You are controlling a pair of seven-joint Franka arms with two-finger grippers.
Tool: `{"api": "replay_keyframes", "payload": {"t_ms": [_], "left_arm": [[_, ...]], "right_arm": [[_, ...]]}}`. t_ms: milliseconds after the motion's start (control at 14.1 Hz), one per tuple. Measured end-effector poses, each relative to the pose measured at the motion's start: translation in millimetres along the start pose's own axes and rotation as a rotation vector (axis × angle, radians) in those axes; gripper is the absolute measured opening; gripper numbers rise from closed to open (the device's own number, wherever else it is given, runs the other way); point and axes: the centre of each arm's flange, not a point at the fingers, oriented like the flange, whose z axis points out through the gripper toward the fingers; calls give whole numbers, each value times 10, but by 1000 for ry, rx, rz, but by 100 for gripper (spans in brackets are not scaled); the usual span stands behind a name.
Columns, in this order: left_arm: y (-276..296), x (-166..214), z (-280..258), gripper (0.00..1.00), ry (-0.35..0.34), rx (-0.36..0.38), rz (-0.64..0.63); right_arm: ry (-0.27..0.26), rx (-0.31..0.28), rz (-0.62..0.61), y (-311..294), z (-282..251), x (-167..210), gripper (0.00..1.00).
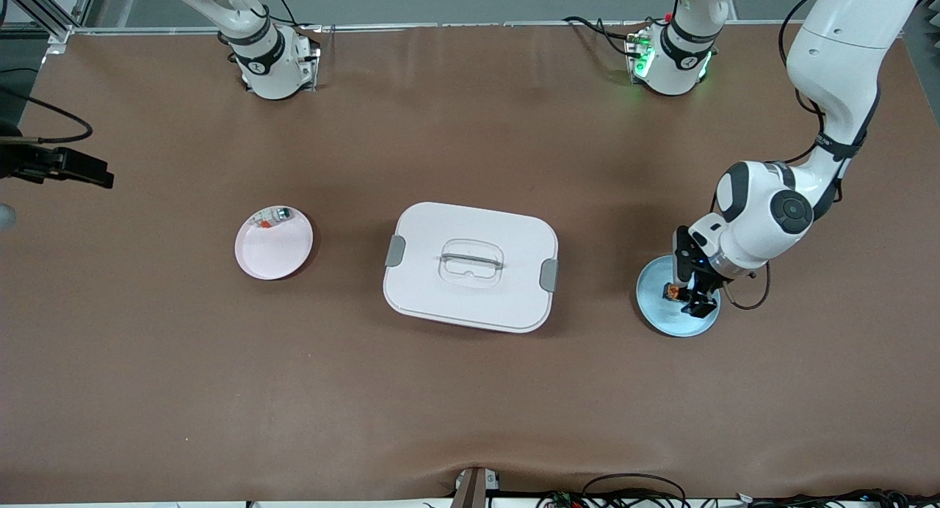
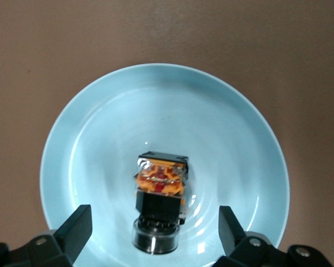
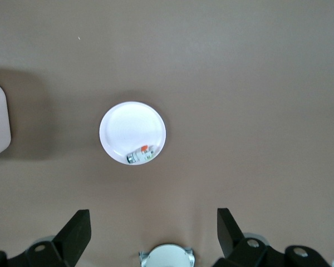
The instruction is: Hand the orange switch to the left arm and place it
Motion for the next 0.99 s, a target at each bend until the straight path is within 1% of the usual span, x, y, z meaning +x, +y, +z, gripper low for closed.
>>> {"api": "replay_keyframes", "payload": {"t_ms": [213,426,568,711,782,995], "left_arm": [[-91,76,-220,100,-4,1,-128],[-202,117,-561,100,-23,-23,-261],[-312,110,-842,100,-42,-58,-334],[-431,105,-1150,100,-58,-93,-413],[-484,109,-1312,100,-67,-108,-463],[-566,215,-1756,100,-100,-140,-639]], "right_arm": [[46,3,6,58,19,-265,100],[77,6,7,75,6,-337,100],[97,7,6,76,49,-352,100],[100,16,9,91,106,-402,100],[96,32,14,113,124,-426,100],[95,53,29,190,128,-471,100]]}}
